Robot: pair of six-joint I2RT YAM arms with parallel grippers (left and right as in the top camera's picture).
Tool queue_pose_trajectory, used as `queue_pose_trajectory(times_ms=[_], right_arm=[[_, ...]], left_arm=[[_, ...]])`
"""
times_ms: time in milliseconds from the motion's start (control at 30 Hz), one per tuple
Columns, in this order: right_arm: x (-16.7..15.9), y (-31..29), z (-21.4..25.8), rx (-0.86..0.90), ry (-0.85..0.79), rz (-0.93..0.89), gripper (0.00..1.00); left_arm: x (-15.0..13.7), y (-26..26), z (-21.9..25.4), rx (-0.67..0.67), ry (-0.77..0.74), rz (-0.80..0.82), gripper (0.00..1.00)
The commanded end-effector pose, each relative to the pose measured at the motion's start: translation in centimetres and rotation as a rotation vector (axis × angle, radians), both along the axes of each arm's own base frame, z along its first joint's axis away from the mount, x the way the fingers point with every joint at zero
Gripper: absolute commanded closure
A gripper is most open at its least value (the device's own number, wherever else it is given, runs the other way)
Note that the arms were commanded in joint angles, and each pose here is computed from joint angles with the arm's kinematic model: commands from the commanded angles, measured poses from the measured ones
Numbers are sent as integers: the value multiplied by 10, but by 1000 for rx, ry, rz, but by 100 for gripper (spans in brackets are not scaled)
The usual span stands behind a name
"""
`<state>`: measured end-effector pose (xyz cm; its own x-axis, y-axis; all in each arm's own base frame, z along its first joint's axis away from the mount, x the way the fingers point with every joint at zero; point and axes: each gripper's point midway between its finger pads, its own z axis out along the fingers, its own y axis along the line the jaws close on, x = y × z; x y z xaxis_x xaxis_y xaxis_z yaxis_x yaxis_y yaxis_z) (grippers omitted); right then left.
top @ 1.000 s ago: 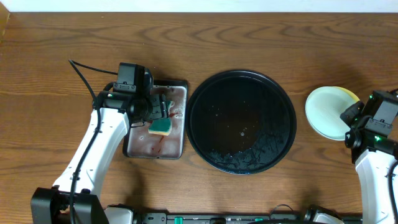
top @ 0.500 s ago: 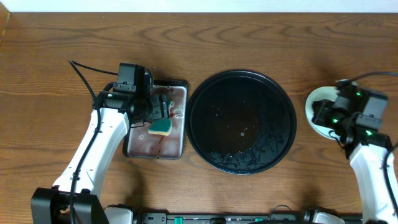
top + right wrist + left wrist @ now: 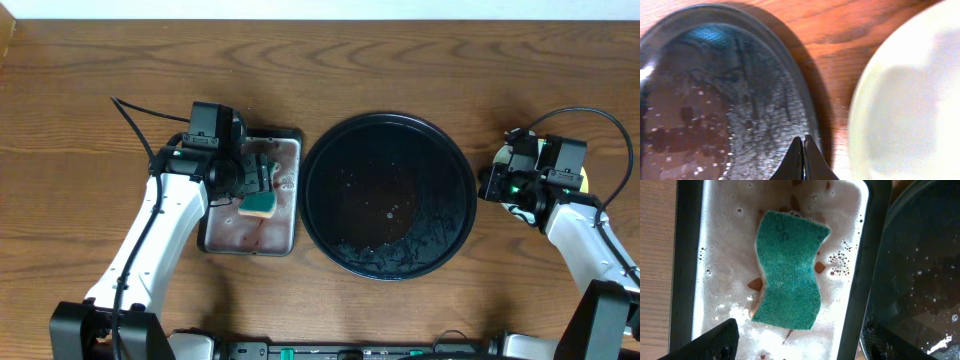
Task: Clean dirty plates on tray and stack at the side
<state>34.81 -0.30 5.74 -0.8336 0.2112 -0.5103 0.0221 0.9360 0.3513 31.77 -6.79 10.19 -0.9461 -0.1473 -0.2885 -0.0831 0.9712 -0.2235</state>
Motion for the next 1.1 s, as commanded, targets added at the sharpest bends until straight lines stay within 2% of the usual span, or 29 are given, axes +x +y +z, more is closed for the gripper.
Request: queue_pose_trajectory(times_ms=[0,300,433,533,667,767,900,1033,1067], right_arm=[[0,-12,-6,-61,30,-48,99],[-4,-24,-10,-119,57,-91,99],[-11,-47,-16,-190,113,-235,99],[-13,-55,-17,-221,121,-272,99],[-9,-50,-15,-195,105,-256,99],[-1,-16,-5,-66,41,-86,99],[8,15,26,68,-40,33,92],[10,21,50,-21,4,73,80],[9,21,56,-65,28,82,74]], left_arm=[[1,2,-2,12,6,5,20],[1,2,-2,13,6,5,20],[1,2,-2,13,6,5,20],[1,2,-2,13,6,5,20],[1,2,-2,13,6,5,20],[1,2,-2,12,6,5,20],[5,3,0,23,-14,9,20],[15,18,9,105,-50,43,19],[14,19,11,113,-46,45,19]])
